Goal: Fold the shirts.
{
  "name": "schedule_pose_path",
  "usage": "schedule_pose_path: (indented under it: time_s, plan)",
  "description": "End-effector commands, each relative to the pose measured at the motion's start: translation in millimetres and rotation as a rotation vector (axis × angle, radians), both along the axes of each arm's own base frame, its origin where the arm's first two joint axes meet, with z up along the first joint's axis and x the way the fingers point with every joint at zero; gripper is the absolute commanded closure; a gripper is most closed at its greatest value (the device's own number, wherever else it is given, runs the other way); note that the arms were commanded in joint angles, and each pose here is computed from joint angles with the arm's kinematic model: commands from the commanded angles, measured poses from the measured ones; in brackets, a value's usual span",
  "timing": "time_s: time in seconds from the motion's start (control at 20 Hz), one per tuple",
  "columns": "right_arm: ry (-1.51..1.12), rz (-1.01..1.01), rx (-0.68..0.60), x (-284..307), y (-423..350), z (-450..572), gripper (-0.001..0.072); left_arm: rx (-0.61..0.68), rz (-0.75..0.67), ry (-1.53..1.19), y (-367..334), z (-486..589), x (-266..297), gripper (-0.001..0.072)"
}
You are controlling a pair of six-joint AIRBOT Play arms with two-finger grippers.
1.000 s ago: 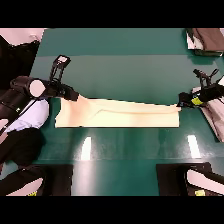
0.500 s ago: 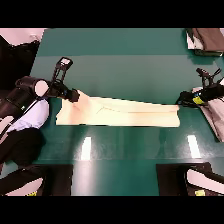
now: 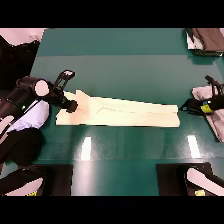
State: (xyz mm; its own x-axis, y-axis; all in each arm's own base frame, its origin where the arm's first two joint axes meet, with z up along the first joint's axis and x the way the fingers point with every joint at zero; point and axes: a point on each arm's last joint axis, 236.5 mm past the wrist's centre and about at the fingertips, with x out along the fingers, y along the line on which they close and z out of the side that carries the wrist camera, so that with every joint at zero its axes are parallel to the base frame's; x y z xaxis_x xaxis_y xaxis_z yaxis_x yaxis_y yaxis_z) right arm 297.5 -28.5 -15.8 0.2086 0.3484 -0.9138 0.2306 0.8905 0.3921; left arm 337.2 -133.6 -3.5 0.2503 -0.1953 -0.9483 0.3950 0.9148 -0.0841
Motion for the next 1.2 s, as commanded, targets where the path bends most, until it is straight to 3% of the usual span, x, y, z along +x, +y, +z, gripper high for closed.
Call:
schedule_pose_path:
  time_s: [0.0,0.05,0.1,0.15,0.3,0.75,0.8,0.85,0.9,0.95,1.15]
  plan:
    - [-0.086,-0.1,0.162,-3.9,-6.5,-8.8,0.013,-0.167,0.02,0.041,-35.8,8.6,-7.8,0.0357]
    - [-0.106,-0.125,0.214,-1.9,-9.2,-12.0,0.0128,-0.207,0.016,0.046,-44.7,11.7,-9.2,0.0477]
    - [-0.102,-0.146,0.256,-2.0,-11.4,-17.6,0.0124,-0.234,0.006,0.051,-51.0,14.2,-10.8,0.0652]
    - [-0.087,-0.156,0.3,-2.3,-10.9,-24.5,0.0121,-0.252,-0.005,0.048,-55.4,16.2,-11.0,0.0682]
    - [-0.041,-0.128,0.391,-0.4,1.4,-46.5,0.0121,-0.265,-0.003,0.05,-57.9,17.4,-11.3,0.0683]
    - [-0.063,-0.062,0.482,23.9,39.5,-67.8,0.0131,-0.274,0.0,0.046,-59.7,18.2,-10.0,0.0684]
    - [-0.063,-0.052,0.475,24.4,41.7,-69.0,0.0187,-0.275,-0.005,0.028,-63.0,19.2,-7.4,0.0684]
    - [-0.07,-0.035,0.468,25.2,44.3,-69.4,0.0342,-0.278,-0.022,0.005,-70.9,21.0,-5.8,0.0685]
    - [-0.083,-0.005,0.465,26.0,49.4,-68.8,0.0556,-0.284,-0.047,-0.026,-82.9,23.5,-4.7,0.0685]
    - [-0.103,0.026,0.473,27.9,55.8,-66.0,0.0699,-0.29,-0.069,-0.05,-96.0,24.5,-4.4,0.0685]
    - [-0.192,0.068,0.475,39.1,71.4,-35.5,0.0697,-0.288,-0.139,0.014,-150.0,0.3,-15.3,0.0685]
